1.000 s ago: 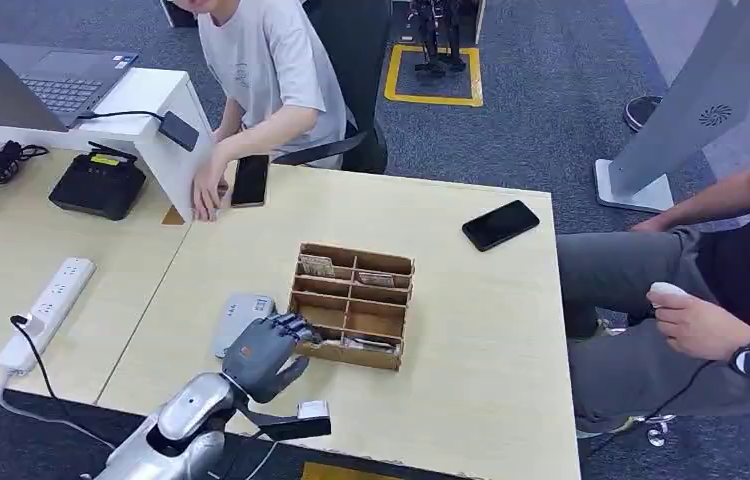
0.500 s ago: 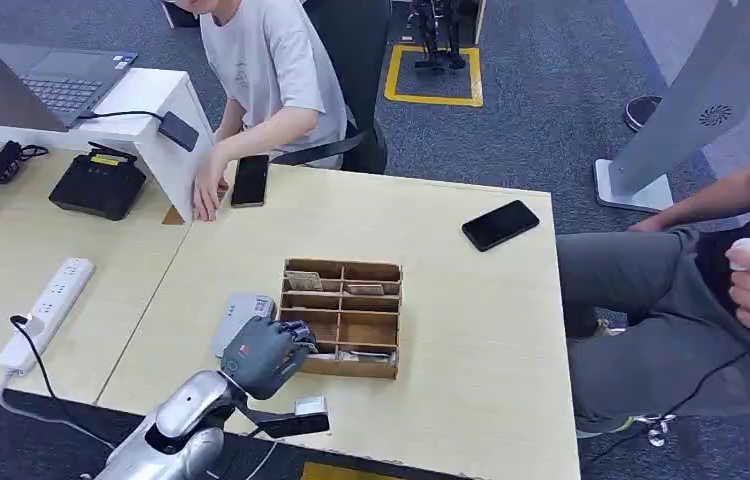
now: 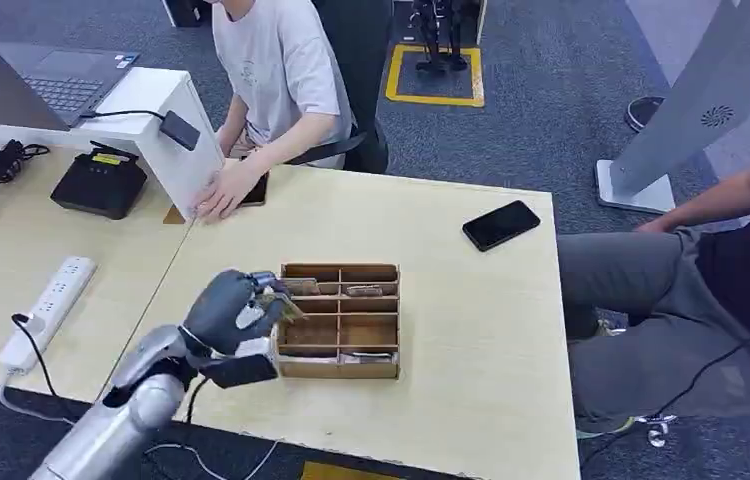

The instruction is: Pass the card to the sensor for recognition and then transmit it.

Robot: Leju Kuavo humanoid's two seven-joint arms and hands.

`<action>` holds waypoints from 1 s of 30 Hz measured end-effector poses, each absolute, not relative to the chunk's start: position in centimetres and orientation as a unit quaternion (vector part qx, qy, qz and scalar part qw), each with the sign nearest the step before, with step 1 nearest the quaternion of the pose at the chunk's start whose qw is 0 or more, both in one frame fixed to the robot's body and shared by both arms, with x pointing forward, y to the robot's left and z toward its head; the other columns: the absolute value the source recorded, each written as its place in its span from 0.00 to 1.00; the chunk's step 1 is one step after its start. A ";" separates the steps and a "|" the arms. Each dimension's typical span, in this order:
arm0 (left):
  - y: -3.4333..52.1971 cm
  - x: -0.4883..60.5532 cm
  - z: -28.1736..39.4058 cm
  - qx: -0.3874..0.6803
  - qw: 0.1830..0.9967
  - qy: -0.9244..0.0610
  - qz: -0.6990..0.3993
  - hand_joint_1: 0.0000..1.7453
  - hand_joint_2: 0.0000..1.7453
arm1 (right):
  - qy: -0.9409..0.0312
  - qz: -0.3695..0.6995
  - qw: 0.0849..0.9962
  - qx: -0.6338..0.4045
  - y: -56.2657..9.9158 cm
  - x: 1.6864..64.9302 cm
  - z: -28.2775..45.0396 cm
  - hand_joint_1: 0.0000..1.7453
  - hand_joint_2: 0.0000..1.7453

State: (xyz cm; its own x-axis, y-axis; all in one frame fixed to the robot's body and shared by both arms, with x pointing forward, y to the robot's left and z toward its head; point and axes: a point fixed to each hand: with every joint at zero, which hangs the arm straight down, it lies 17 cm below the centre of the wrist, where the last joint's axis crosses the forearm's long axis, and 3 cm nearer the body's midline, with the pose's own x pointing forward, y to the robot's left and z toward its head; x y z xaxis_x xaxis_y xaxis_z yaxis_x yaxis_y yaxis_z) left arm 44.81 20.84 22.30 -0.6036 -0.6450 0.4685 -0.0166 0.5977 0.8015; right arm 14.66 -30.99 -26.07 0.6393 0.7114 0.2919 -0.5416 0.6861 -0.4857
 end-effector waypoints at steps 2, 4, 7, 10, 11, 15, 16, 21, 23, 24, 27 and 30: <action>22.8 46.2 29.4 0.199 0.362 -0.829 -0.376 1.00 1.00 | -0.234 0.353 0.888 -0.179 -31.0 14.4 -26.1 0.00 1.00; 24.7 46.6 36.5 0.204 0.329 -0.852 -0.353 1.00 1.00 | -0.232 0.350 0.890 -0.178 -31.0 14.0 -26.2 0.00 1.00; 26.5 45.6 43.1 0.230 0.279 -0.869 -0.339 1.00 1.00 | -0.229 0.349 0.891 -0.177 -31.0 13.6 -26.3 0.00 1.00; 27.2 44.4 45.9 0.249 0.247 -0.875 -0.333 1.00 1.00 | -0.229 0.349 0.891 -0.176 -31.0 13.5 -26.3 0.00 1.00; 27.3 44.1 46.4 0.254 0.241 -0.876 -0.332 1.00 1.00 | -0.229 0.349 0.892 -0.176 -31.0 13.6 -26.3 0.00 1.00; 27.7 43.5 47.5 0.264 0.227 -0.877 -0.330 1.00 1.00 | -0.228 0.349 0.892 -0.176 -31.0 13.5 -26.3 0.00 1.00; 27.7 43.4 47.6 0.265 0.225 -0.877 -0.330 1.00 1.00 | -0.229 0.349 0.892 -0.176 -31.0 13.5 -26.3 0.00 1.00; 27.8 43.0 48.1 0.268 0.218 -0.879 -0.329 0.93 1.00 | -0.228 0.348 0.892 -0.176 -31.0 13.5 -26.3 0.00 1.00; 27.9 43.0 48.2 0.271 0.216 -0.878 -0.330 1.00 1.00 | -0.228 0.349 0.892 -0.176 -31.0 13.5 -26.3 0.00 1.00; 28.0 42.9 48.4 0.272 0.215 -0.878 -0.330 0.99 1.00 | -0.228 0.349 0.892 -0.176 -31.0 13.5 -26.3 0.00 1.00; 28.4 42.7 48.8 0.275 0.213 -0.878 -0.329 0.98 1.00 | -0.224 0.346 0.894 -0.177 -31.1 13.3 -26.4 0.00 1.00; 28.9 42.9 48.6 0.293 0.213 -0.870 -0.333 0.93 1.00 | -0.223 0.344 0.895 -0.178 -31.2 13.3 -26.4 0.00 1.00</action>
State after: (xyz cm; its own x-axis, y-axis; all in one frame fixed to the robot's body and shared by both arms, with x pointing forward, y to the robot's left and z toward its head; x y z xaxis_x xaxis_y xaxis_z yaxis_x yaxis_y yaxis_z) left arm 42.91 28.85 48.58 -0.7377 -0.6520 0.1753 -0.3681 0.6061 0.7051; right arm 13.31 -31.15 -26.40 0.6639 0.6946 0.2770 -0.5363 0.7004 -0.4711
